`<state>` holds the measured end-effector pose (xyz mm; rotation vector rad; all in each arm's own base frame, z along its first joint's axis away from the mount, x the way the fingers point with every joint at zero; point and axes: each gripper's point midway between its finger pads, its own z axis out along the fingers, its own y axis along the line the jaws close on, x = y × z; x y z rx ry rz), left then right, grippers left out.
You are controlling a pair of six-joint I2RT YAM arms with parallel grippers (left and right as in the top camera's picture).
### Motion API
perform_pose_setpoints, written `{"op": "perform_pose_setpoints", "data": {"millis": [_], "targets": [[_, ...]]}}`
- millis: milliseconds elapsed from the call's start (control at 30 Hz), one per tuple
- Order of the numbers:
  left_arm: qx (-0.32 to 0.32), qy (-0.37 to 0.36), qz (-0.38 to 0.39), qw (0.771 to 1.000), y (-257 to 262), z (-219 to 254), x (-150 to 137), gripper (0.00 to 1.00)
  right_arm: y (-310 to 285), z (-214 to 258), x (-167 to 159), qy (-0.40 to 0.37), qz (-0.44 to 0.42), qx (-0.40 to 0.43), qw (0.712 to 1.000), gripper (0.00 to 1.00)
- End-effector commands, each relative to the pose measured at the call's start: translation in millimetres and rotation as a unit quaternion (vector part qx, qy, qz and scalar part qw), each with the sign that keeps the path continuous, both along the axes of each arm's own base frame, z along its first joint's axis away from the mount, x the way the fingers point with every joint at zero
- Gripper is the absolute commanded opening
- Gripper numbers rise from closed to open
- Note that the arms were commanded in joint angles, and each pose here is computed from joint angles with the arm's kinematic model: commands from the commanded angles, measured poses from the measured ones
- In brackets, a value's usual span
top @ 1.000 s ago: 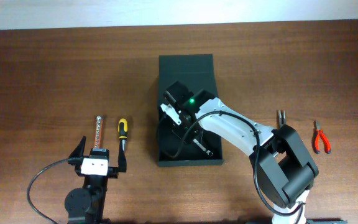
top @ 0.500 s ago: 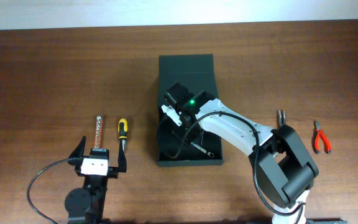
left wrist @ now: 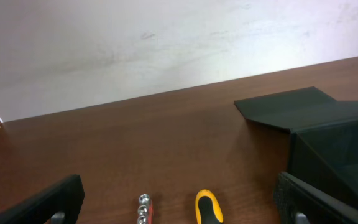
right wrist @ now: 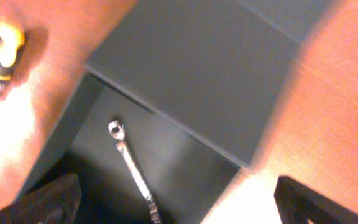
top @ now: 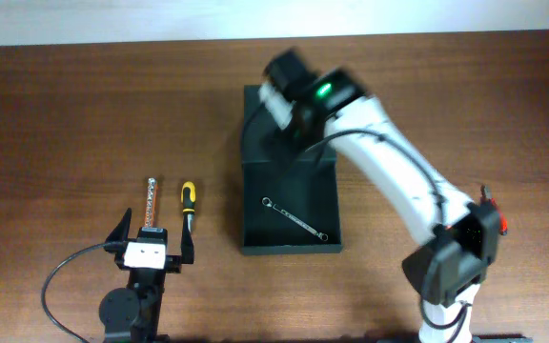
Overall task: Pack container
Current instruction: 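Open the right gripper to drop the wrench into the box, then move the right gripper back over the orange-black needle-nose pliers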
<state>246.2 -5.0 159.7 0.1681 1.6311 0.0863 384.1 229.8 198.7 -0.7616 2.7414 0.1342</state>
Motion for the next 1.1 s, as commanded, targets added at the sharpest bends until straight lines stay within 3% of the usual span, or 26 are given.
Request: {"op": "perform_pose_setpoints", "data": {"millis": [0,133,233,400,433,567,700,833,1067], "targets": [[0.007,0.000,0.004,1.000,2,-1,0,0.99,-55,72,24,-0.071,-0.112,0.004,0.991,0.99],[0.006,0.001,0.004,1.000,2,-1,0,0.99,-131,126,17,-0.108,-0.190,-0.020,0.976,0.99],[0.007,0.000,0.004,1.000,2,-1,0,0.99,-166,159,8,-0.141,-0.242,0.011,0.960,0.99],[0.006,0.001,0.004,1.000,2,-1,0,0.99,-199,176,-46,-0.144,-0.271,0.009,0.952,0.99],[0.007,0.000,0.004,1.000,2,-1,0,0.99,-205,168,-73,-0.127,-0.274,0.001,0.953,0.99],[0.006,0.001,0.004,1.000,2,-1,0,0.99,-228,135,-133,-0.090,-0.315,-0.044,0.944,0.99],[0.006,0.001,0.004,1.000,2,-1,0,0.99,-242,97,-171,-0.059,-0.320,-0.086,0.942,0.99],[0.007,0.000,0.004,1.000,2,-1,0,0.99,-231,47,-173,-0.014,-0.309,-0.073,0.948,0.99],[0.006,0.001,0.004,1.000,2,-1,0,0.99,-211,-44,-144,0.095,-0.293,-0.076,0.948,0.99]]}}
